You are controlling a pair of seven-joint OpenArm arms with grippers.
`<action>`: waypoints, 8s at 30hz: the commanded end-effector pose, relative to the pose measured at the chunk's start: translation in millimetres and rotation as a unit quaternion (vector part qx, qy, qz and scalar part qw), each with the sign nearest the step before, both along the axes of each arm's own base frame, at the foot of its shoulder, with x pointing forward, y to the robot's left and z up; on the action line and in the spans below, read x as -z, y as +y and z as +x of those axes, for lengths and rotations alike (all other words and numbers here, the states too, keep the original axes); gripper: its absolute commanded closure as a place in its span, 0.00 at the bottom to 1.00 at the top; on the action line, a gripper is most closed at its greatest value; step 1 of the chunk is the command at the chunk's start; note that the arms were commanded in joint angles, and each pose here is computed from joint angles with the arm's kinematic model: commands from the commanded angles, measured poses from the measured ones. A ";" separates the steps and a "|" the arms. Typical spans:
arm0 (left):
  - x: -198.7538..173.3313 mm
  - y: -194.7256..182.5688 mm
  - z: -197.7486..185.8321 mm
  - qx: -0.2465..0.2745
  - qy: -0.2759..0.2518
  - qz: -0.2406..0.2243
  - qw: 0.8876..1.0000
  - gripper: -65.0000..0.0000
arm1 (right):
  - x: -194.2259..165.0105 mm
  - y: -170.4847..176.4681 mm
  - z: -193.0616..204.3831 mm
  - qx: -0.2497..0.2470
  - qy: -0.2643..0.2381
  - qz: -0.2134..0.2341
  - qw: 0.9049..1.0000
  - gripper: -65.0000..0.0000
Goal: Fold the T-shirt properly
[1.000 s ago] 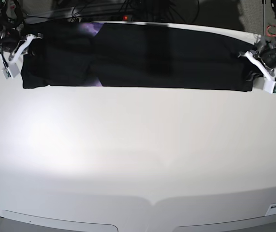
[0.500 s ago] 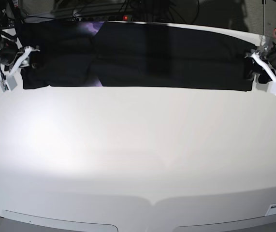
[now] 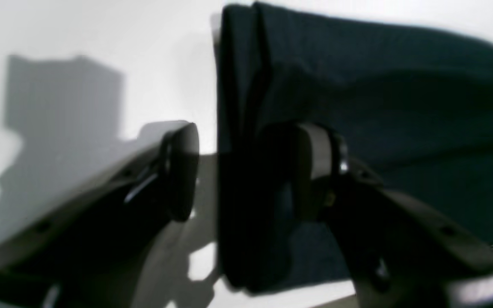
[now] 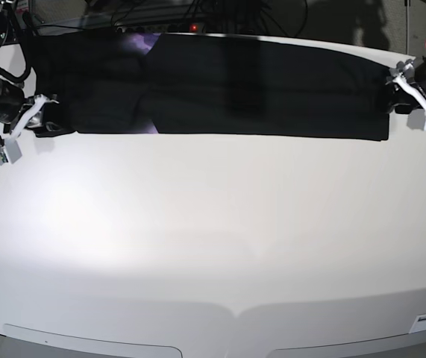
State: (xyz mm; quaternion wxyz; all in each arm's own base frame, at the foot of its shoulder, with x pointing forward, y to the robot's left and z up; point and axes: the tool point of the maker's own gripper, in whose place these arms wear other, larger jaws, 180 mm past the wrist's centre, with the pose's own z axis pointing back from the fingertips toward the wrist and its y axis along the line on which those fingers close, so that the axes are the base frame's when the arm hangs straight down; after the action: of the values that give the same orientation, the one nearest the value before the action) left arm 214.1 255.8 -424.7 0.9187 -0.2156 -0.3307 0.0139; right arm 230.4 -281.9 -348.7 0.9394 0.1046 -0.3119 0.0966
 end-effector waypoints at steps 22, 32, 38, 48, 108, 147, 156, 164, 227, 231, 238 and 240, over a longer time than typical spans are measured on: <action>-19.4 10.5 29.8 -0.037 -0.048 -0.062 0.996 1.00 | -33.0 30.0 23.1 -0.025 -0.070 0.088 0.993 0.64; -42.2 96.2 68.6 -0.117 -0.047 0.092 0.988 1.00 | -12.8 96.0 18.4 -0.101 -0.050 0.137 0.984 0.64; -46.6 87.5 62.3 -0.095 -0.011 0.067 0.993 1.00 | 1.8 126.7 23.3 -0.141 -0.040 0.116 0.982 0.64; -93.3 -42.4 46.2 0.001 -0.078 -0.066 0.995 1.00 | 0.1 152.3 39.8 -0.141 -0.061 0.123 0.980 0.64; -58.7 -139.7 46.2 0.101 -0.126 0.023 0.987 0.50 | 6.4 84.2 -19.6 -0.107 0.086 0.126 0.982 0.64; -34.9 -125.5 42.6 0.094 -0.103 0.049 0.989 0.51 | 80.9 134.6 -60.8 -0.046 0.166 0.228 0.958 0.96; -35.1 -125.6 42.7 0.093 -0.103 0.049 0.989 0.51 | 44.9 63.9 -13.0 -0.003 0.056 0.171 0.984 1.00; -26.6 -127.7 41.5 0.082 -0.103 0.040 0.991 0.51 | 11.0 58.3 11.2 -0.032 0.039 0.193 0.980 1.00; -46.5 -9.9 85.0 0.014 -0.129 0.250 0.960 0.51 | -111.8 422.5 63.3 -0.335 -0.113 0.276 0.894 0.57; -69.4 -3.5 90.7 0.004 -0.145 0.255 0.956 0.56 | -87.5 399.9 70.5 -0.330 -0.101 0.213 0.914 0.93; -94.9 -49.6 73.1 0.019 -0.162 0.146 0.976 0.63 | -48.7 344.9 82.6 -0.313 -0.084 0.114 0.939 1.00; -97.9 -75.1 59.9 0.048 -0.160 0.105 0.980 0.63 | -39.6 335.5 86.0 -0.305 -0.079 0.101 0.944 1.00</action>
State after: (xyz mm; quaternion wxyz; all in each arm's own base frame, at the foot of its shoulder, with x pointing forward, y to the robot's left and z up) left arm 267.7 181.3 -340.0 0.8825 -0.1307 -0.4416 -0.0952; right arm 308.4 50.3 -322.5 0.8325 0.2787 -0.3248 0.3519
